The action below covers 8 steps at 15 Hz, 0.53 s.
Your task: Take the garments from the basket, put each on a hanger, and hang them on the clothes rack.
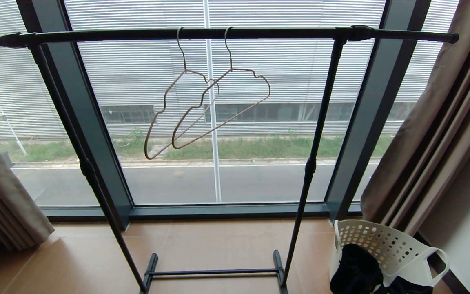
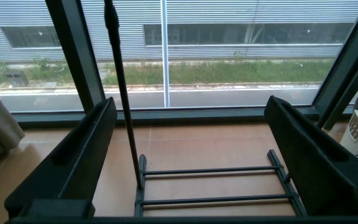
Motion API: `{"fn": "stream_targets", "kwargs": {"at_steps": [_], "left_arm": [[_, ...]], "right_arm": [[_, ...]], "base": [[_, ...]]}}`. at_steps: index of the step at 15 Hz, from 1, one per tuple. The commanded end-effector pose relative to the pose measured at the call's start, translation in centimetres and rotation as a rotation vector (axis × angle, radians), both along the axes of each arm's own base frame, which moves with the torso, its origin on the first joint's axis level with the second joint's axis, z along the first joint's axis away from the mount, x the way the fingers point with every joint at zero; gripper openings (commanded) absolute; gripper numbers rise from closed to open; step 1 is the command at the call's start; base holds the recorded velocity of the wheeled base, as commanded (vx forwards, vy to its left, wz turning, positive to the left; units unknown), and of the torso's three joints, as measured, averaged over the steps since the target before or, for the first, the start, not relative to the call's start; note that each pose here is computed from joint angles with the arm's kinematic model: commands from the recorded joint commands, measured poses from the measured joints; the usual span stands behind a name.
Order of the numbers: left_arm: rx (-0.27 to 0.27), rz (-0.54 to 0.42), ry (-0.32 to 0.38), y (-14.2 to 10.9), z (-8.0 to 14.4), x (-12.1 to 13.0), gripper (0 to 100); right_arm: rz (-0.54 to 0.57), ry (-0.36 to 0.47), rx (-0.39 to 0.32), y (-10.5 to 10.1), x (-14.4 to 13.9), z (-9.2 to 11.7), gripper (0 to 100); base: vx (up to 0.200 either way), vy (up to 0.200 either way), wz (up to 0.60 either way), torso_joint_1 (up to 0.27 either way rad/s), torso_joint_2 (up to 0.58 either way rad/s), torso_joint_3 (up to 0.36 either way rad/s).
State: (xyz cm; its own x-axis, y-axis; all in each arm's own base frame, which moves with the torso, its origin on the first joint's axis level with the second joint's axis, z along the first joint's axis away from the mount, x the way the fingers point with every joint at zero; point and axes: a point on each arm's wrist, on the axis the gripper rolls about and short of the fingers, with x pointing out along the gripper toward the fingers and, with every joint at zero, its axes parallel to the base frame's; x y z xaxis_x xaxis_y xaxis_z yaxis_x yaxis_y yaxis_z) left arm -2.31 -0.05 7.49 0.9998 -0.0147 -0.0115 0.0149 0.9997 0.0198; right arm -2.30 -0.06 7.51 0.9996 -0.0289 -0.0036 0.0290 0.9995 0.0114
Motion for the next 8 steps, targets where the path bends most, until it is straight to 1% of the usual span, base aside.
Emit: {"fn": "stream_targets", "kwargs": {"at_steps": [1, 5, 6, 8], "left_arm": [[0.000, 0.001, 0.001, 0.00, -0.01, 0.00, 100], [0.001, -0.004, 0.001, -0.01, -0.01, 0.00, 100], [0.001, -0.004, 0.001, -0.01, -0.01, 0.00, 100], [0.003, -0.004, 0.001, -0.01, -0.01, 0.00, 100]], "right_arm": [[0.000, 0.001, -0.001, 0.00, 0.00, 0.02, 100], [0.011, 0.001, -0.002, 0.02, 0.00, 0.02, 100], [0.012, 0.001, -0.002, 0.02, 0.01, 0.02, 100], [0.012, 0.001, -0.004, 0.02, 0.01, 0.02, 100]], "base": [[0.000, 0.000, 0.00, 0.000, 0.00, 0.000], [0.000, 0.000, 0.00, 0.000, 0.00, 0.000], [0.000, 0.000, 0.00, -0.061, 0.18, 0.129], [0.000, 0.000, 0.00, -0.105, 0.36, 0.242]]}}
